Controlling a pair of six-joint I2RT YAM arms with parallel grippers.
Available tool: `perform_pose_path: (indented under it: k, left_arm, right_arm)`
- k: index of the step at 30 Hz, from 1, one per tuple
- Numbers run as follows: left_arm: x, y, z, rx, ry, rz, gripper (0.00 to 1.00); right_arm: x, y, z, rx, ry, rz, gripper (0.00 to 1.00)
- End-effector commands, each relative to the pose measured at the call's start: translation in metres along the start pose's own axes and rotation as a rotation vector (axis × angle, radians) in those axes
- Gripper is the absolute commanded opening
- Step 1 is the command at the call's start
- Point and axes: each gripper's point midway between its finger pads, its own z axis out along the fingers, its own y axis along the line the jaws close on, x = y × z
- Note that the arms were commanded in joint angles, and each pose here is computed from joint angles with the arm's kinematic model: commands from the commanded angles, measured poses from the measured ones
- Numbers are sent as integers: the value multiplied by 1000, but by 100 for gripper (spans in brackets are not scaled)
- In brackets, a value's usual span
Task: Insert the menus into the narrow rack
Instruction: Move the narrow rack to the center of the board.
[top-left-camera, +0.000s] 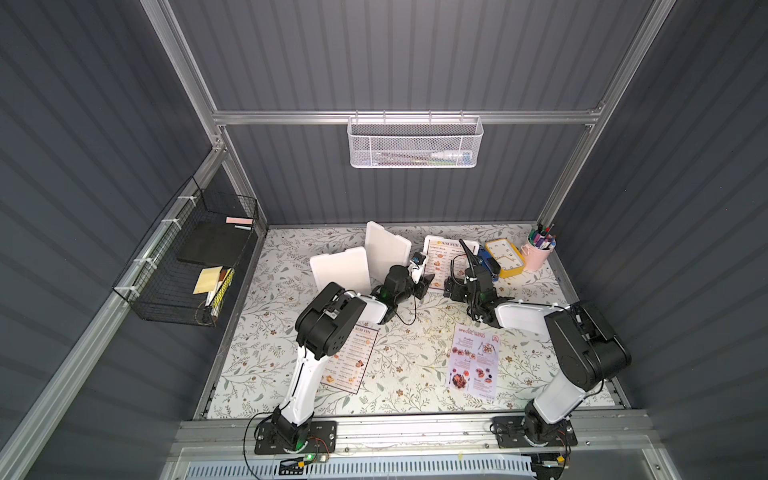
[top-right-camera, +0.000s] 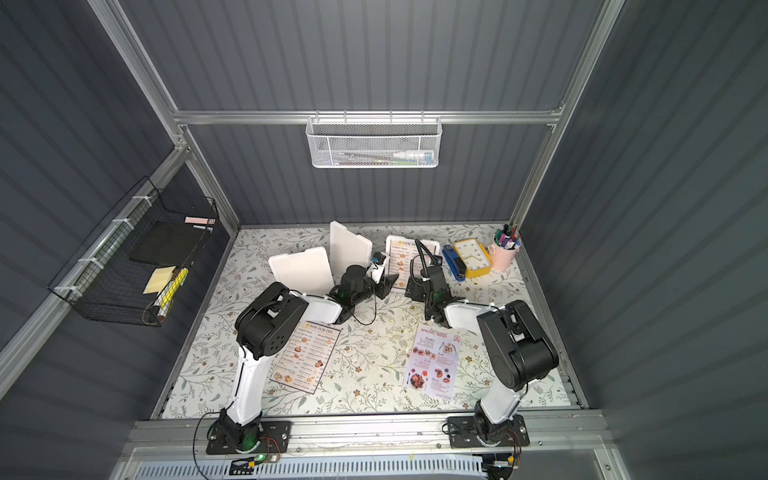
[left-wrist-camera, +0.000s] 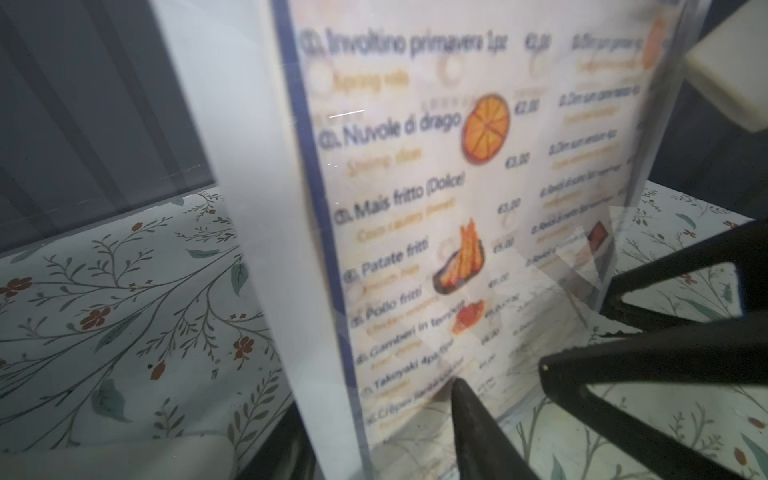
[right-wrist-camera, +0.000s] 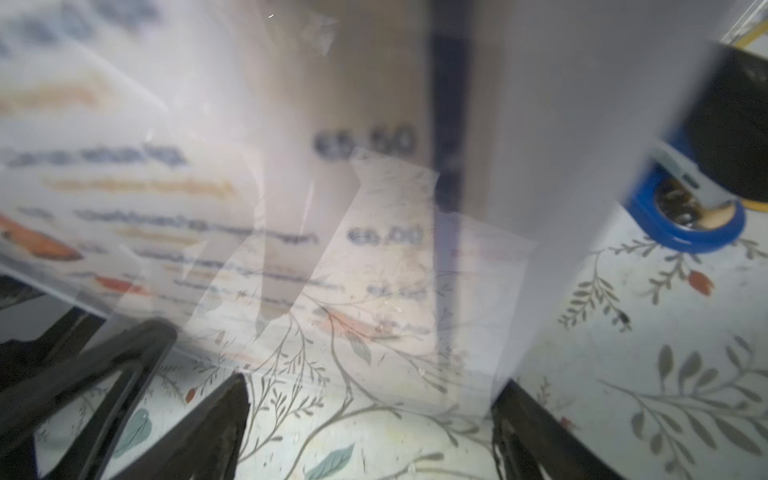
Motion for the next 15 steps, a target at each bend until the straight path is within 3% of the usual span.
perform_pose_path:
  k: [1,6,10,15]
  left_arm:
    - [3,1,8,10,29,-5,54]
    - [-9,0,4,10,17,20,64]
    - [-34,3,-13,-23,-24,25,77]
    - [-70,-5,-41,-8,-86,37,83]
  right_arm:
    - [-2,2,10,-4,22,20,90]
    - [-7,7,12,-13,48,23,89]
    - [-17,11,-2,-22,37,26,89]
    - [-24,19,-24,-80,17,37,89]
